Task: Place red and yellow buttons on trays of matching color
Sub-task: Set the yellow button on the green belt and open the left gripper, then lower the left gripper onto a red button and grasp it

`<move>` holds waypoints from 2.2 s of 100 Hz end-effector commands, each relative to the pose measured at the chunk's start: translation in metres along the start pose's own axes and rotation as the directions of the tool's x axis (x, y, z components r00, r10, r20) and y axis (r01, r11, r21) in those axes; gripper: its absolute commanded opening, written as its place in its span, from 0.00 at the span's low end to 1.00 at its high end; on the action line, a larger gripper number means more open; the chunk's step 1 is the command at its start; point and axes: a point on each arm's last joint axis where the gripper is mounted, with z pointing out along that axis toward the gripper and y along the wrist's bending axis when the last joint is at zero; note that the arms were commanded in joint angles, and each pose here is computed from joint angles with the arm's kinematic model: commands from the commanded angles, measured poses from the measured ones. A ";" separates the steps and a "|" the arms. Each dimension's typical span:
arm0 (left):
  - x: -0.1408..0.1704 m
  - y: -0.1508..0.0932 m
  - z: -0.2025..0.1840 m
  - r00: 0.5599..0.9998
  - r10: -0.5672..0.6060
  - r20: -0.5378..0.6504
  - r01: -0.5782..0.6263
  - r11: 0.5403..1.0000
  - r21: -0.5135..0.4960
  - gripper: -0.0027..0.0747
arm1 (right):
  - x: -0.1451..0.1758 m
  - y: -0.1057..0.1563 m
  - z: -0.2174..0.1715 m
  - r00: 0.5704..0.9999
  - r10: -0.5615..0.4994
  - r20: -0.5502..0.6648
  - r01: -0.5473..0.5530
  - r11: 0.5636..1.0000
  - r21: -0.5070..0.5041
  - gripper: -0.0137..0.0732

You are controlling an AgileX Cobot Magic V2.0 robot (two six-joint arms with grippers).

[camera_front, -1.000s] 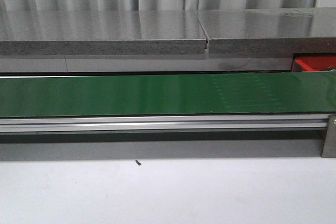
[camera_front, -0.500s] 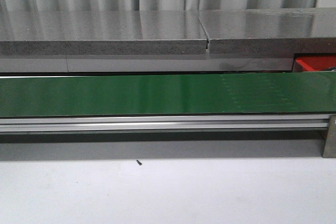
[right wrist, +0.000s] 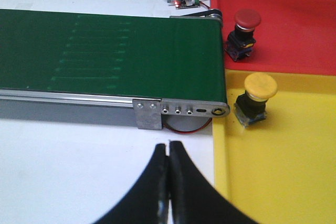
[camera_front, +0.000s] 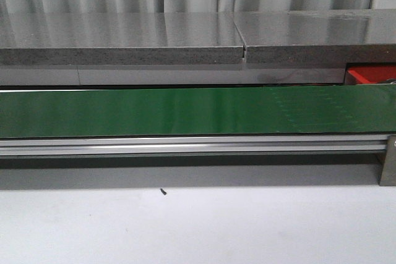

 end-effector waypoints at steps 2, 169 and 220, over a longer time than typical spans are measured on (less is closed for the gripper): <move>0.001 -0.023 -0.022 0.997 0.049 0.064 -0.051 0.998 0.043 0.35 | -0.014 0.000 -0.004 0.996 -0.011 0.092 0.011 1.000 0.007 0.03; -0.031 -0.014 -0.036 0.987 -0.008 0.159 -0.003 0.997 0.071 0.65 | -0.014 0.000 -0.004 0.996 -0.011 0.092 0.011 1.000 0.007 0.03; -0.050 0.015 0.040 0.969 -0.231 0.083 0.232 0.973 0.005 0.65 | -0.014 0.000 -0.004 0.996 -0.011 0.092 0.011 1.000 0.007 0.03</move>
